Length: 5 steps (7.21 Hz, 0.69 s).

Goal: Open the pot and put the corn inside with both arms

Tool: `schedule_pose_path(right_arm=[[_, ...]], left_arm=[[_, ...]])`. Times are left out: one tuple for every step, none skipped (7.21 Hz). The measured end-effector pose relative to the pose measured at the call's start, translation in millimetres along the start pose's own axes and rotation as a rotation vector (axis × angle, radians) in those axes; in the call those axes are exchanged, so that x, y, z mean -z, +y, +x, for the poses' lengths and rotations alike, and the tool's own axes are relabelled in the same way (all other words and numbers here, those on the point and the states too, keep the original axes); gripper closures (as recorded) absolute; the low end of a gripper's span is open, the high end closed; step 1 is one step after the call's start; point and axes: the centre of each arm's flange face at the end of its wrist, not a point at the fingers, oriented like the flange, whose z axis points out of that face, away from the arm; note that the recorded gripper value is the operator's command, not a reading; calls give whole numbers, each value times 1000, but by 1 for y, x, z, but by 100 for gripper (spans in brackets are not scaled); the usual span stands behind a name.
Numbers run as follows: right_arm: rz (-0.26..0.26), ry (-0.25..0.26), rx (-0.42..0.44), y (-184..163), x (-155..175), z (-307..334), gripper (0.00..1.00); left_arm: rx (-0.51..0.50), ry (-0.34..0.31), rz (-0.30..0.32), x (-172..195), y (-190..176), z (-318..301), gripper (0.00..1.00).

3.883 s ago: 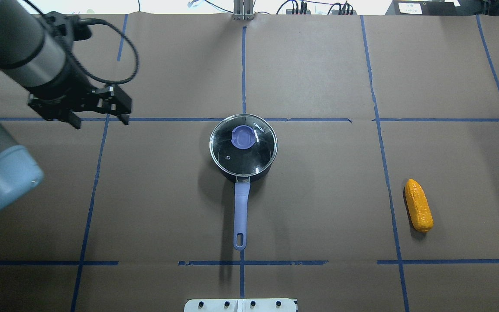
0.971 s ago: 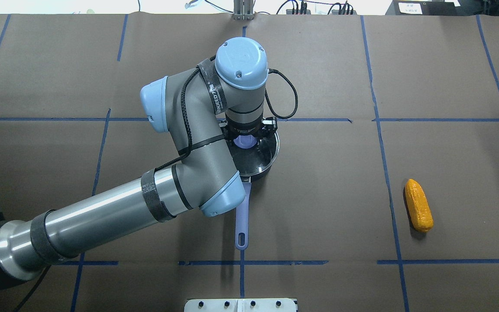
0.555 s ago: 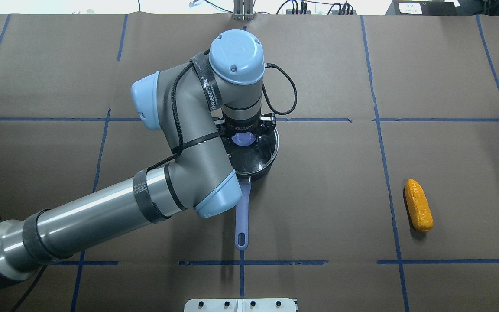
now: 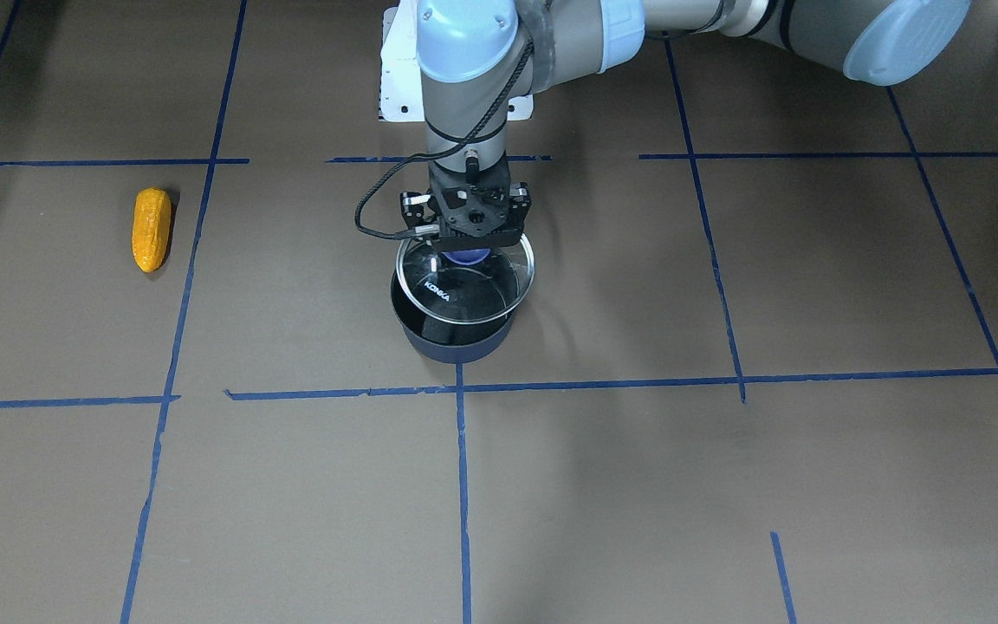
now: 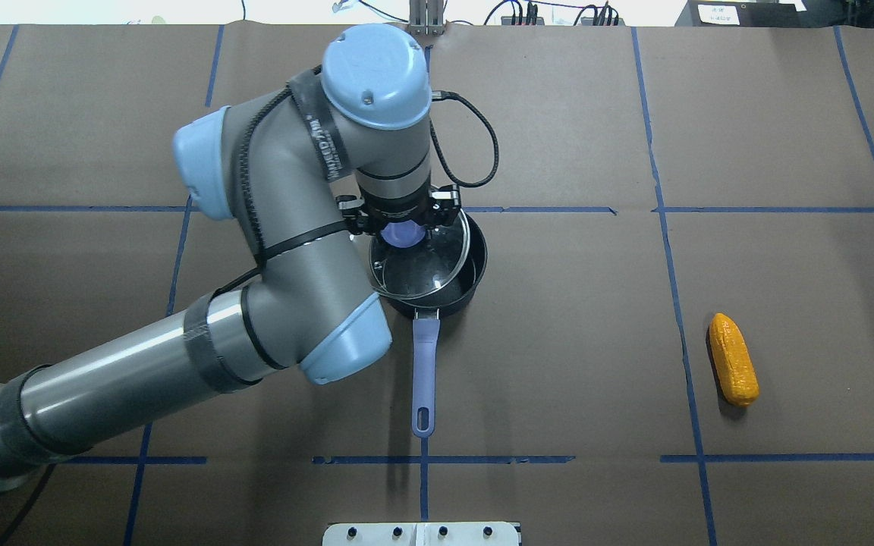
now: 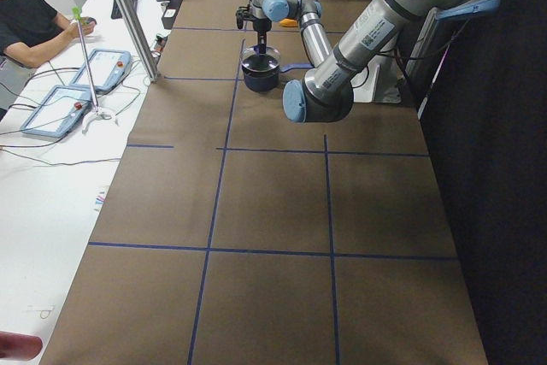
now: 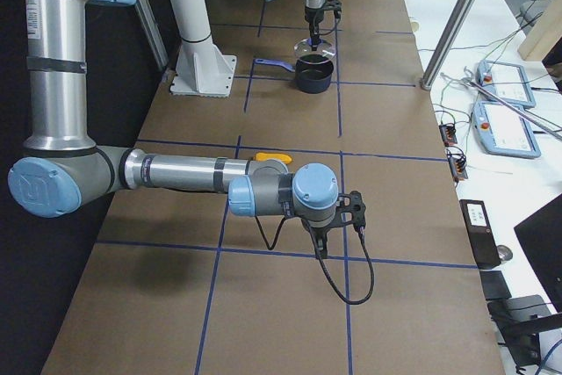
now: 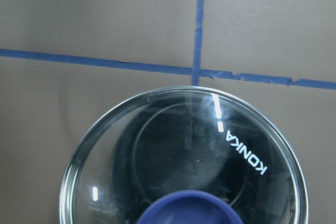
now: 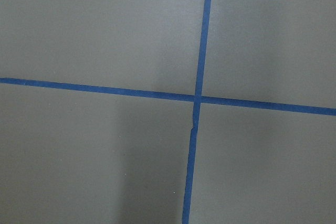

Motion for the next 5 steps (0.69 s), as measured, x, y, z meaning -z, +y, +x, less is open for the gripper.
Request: schedule_pose_path(right_arm=[[-4,-6,-7,-2,-2,-5,0],[-11,-10,-29,-6,-6,-19,0],[-19,-14,-52,-11,-10,-39,0],[-24,-18,-75,-15,-12,-59,0],[-26,-23,-102,-18,-13,-80,0]], left_arm=[[4,2,10,3,0,-26,87],[6,-2,16,3,1,-53,87],[-3,-9,22,2,2,-80,87],[-23,-17,27,2,3,-105,87],[-43,-30,28,0,2,-126,86]])
